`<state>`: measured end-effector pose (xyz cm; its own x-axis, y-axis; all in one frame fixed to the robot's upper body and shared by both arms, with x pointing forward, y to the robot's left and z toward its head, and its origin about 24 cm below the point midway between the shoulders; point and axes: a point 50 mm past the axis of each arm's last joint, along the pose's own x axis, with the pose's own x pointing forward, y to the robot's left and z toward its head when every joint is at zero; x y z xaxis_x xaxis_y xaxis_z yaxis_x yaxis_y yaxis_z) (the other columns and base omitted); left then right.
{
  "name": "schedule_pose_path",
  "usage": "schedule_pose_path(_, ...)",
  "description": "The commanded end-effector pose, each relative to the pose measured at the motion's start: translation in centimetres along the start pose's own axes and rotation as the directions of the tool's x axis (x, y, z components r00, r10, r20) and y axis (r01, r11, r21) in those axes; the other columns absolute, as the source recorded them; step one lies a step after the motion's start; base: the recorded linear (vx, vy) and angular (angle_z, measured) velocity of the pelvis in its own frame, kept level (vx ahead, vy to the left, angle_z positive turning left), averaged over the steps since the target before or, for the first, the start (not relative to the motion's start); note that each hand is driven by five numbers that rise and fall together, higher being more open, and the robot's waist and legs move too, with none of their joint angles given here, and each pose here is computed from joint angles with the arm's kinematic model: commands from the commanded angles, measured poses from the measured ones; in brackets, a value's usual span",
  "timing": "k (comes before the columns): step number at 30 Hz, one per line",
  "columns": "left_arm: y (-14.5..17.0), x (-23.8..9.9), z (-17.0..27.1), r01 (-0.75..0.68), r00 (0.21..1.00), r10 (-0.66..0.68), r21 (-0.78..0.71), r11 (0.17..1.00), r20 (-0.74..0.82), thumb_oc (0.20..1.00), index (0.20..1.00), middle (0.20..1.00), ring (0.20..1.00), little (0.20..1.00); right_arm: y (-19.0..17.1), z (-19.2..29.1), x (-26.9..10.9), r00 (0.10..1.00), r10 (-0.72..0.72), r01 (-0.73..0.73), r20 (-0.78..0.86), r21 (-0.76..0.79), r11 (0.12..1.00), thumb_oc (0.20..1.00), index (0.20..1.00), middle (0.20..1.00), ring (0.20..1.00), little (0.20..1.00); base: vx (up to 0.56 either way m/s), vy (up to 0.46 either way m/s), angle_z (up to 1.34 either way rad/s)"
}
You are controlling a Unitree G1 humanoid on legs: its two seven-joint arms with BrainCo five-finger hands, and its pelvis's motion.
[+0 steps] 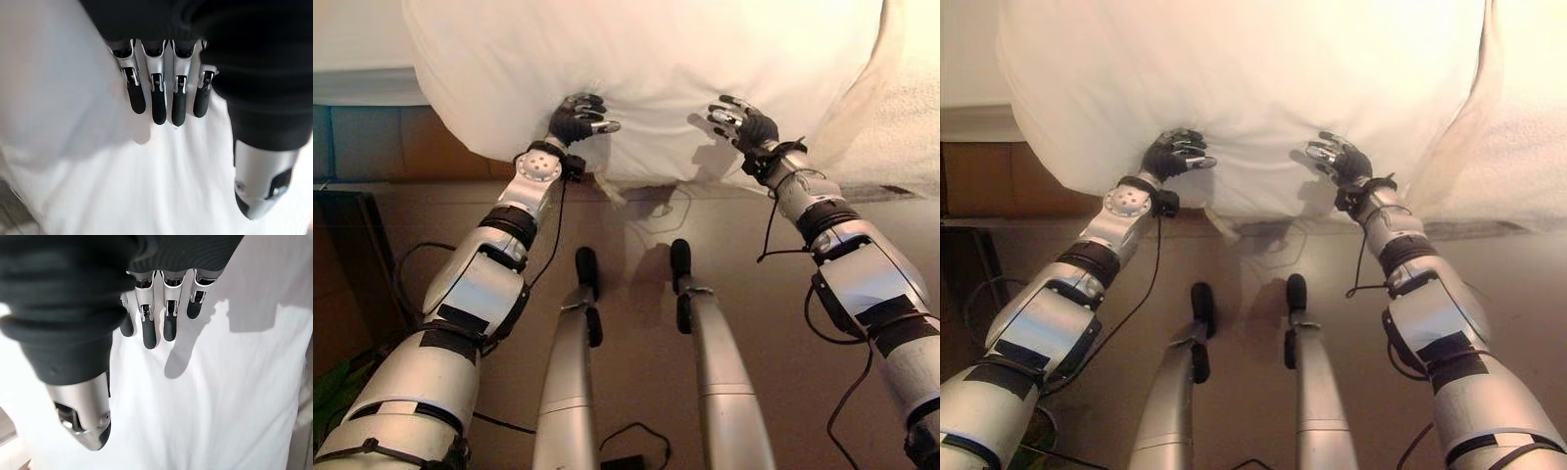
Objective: Make the bed
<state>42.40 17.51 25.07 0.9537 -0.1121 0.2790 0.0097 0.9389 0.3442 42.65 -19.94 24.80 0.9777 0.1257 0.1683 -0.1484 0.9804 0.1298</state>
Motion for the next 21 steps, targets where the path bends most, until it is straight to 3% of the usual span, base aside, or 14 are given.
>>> schedule_pose_path(1,3.0,-0.8,-1.5,-0.104,0.993,0.104,0.013,0.995,-0.048,1.000,1.000,1.000,1.000,1.000,-2.8,1.6,-0.7,0.991,-0.119,0.123,0.059,-0.060,0.991,1.000,1.000,1.000,1.000,1.000,0.00,0.000,0.00)
schedule_pose_path(2,4.5,-2.1,-3.8,-0.137,0.983,0.140,0.032,0.990,-0.115,1.000,1.000,1.000,1.000,1.000,-6.0,1.6,-1.9,0.964,-0.266,0.266,0.024,-0.170,0.949,1.000,1.000,1.000,1.000,1.000,0.00,0.000,0.00)
schedule_pose_path(5,5.4,-3.2,-5.6,-0.159,0.974,0.162,0.034,0.987,-0.156,1.000,1.000,1.000,1.000,1.000,-8.1,1.7,-2.9,0.933,-0.359,0.356,0.024,-0.190,0.915,1.000,1.000,1.000,1.000,1.000,0.00,0.000,0.00)
schedule_pose_path(7,6.7,-5.2,-8.2,-0.198,0.955,0.200,0.032,0.980,-0.218,1.000,1.000,1.000,1.000,1.000,-11.4,0.7,-5.0,0.882,-0.472,0.460,-0.009,-0.209,0.863,1.000,1.000,1.000,1.000,1.000,0.00,0.000,0.00)
schedule_pose_path(9,7.3,-5.9,-9.1,-0.220,0.944,0.221,0.032,0.975,-0.243,1.000,1.000,1.000,1.000,1.000,-12.2,0.3,-5.6,0.865,-0.501,0.488,-0.020,-0.196,0.850,1.000,1.000,1.000,1.000,1.000,0.02,-0.016,0.03)
schedule_pose_path(12,9.4,-10.0,-13.3,-0.315,0.876,0.325,0.089,0.945,-0.355,1.000,1.000,1.000,1.000,1.000,-15.7,-2.8,-9.0,0.777,-0.622,0.606,-0.097,-0.151,0.781,1.000,1.000,1.000,1.000,1.000,0.02,-0.020,0.01)
schedule_pose_path(15,10.4,-13.2,-16.0,-0.356,0.817,0.376,0.130,0.925,-0.437,1.000,1.000,1.000,1.000,1.000,-16.7,-5.2,-10.7,0.738,-0.657,0.645,-0.156,-0.127,0.754,1.000,1.000,1.000,1.000,1.000,0.04,-0.016,0.05)
schedule_pose_path(17,9.9,-16.8,-19.1,-0.384,0.746,0.395,0.137,0.913,-0.536,1.000,1.000,1.000,1.000,1.000,-17.2,-9.3,-12.9,0.696,-0.673,0.673,-0.251,-0.102,0.733,1.000,1.000,1.000,1.000,1.000,0.06,-0.030,0.01)
schedule_pose_path(21,7.4,-19.7,-22.0,-0.335,0.697,0.336,0.127,0.934,-0.634,1.000,1.000,1.000,1.000,1.000,-17.3,-14.1,-16.1,0.632,-0.682,0.709,-0.367,-0.083,0.701,1.000,1.000,1.000,1.000,1.000,0.08,-0.010,0.03)
